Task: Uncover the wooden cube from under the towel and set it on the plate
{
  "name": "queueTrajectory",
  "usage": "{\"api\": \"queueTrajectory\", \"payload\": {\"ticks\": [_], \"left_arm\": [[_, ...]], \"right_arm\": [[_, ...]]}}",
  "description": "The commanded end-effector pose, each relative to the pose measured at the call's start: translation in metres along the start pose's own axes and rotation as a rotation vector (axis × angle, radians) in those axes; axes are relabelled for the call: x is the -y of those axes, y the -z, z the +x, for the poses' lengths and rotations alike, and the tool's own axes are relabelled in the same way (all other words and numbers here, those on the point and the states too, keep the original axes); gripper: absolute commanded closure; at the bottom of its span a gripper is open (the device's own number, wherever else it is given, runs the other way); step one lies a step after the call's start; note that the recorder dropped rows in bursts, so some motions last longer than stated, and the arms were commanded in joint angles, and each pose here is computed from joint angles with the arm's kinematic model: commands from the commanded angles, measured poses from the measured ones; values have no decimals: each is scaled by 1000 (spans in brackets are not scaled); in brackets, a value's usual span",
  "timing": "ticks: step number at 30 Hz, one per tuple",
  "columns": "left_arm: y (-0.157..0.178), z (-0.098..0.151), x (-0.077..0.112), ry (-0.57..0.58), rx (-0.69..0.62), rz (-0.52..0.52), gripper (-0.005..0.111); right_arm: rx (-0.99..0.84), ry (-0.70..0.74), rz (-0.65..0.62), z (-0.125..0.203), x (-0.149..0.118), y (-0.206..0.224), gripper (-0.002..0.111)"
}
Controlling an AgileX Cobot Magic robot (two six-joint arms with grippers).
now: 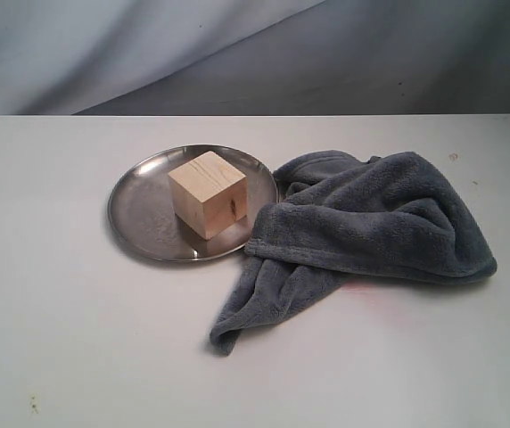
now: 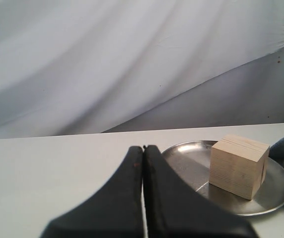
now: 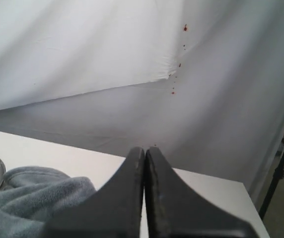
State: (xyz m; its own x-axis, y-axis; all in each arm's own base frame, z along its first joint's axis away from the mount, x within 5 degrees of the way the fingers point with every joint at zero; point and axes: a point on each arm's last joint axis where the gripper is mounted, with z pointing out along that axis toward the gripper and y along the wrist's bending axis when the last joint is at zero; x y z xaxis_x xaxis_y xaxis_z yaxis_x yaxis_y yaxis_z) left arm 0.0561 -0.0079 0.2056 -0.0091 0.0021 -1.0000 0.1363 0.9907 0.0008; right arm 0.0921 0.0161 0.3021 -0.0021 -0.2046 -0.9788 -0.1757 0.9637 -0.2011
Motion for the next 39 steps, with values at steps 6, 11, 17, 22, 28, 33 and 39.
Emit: {"api": "queueTrajectory", "payload": {"ticks": [6,11,17,22,28,33,39], "left_arm": [[0,0,0,5,11,-3,107],[0,0,0,5,11,-3,107],[0,0,0,5,11,-3,107],[0,0,0,5,11,-3,107],[0,0,0,5,11,-3,107],[0,0,0,5,11,-3,107],[0,0,0,5,11,-3,107]], "right_arm": [[38,-92,3,33,-6,21,108],[76,-141,2,41,-8,29,108],[130,-113,19,40,-7,43,108],[120,-94,26,44,-7,49,108],[90,-230,-11,68,-15,40,108],[162,-217,-14,85,-19,34,108],[143,-61,-4,87,-19,34,108]]}}
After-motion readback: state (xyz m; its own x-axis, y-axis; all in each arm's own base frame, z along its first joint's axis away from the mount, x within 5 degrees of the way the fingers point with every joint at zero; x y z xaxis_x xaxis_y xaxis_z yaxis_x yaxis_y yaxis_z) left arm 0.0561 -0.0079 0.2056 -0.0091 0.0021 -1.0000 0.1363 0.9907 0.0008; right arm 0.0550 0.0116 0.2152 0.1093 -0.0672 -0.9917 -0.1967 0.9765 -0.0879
